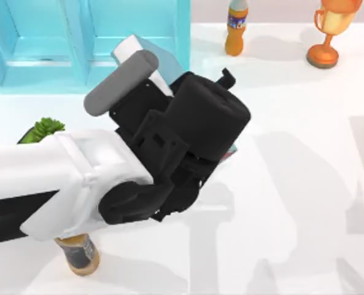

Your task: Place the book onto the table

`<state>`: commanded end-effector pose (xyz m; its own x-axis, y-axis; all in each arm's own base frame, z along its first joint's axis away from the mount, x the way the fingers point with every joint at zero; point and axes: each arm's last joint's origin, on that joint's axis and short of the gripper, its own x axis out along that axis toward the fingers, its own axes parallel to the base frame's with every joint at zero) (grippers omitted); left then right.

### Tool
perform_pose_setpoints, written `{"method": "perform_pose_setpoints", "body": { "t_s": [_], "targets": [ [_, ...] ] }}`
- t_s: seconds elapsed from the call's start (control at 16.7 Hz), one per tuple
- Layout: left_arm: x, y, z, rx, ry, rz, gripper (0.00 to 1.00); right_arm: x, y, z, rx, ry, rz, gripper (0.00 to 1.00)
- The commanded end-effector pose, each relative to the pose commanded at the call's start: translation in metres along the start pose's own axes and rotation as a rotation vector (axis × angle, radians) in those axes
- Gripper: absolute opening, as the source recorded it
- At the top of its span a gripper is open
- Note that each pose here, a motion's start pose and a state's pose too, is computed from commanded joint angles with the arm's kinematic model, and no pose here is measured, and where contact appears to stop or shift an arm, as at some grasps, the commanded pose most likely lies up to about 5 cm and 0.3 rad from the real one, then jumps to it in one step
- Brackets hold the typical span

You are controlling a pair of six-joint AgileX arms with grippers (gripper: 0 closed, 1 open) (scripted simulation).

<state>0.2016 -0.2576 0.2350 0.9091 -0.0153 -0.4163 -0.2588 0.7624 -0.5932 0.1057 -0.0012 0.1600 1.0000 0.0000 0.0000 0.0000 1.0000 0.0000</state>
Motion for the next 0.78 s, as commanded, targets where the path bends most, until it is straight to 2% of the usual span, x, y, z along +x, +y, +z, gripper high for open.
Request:
{"method": "perform_pose_setpoints", "body": {
  "t_s": [0.36, 0.54, 0.78],
  "targets": [
    [-0.030, 0.001, -0.076, -0.353, -0.035, 0.049, 0.00, 0.000, 0.000, 0.000, 0.000, 0.000, 0.000, 1.00],
    [-0.049, 0.007, -0.109, -0.509, -0.069, 0.026, 0.00, 0.000, 0.000, 0.000, 0.000, 0.000, 0.000, 1.00],
    [-0.073, 0.017, -0.145, -0.687, -0.098, -0.040, 0.00, 0.000, 0.000, 0.000, 0.000, 0.000, 0.000, 1.00]
  ]
}}
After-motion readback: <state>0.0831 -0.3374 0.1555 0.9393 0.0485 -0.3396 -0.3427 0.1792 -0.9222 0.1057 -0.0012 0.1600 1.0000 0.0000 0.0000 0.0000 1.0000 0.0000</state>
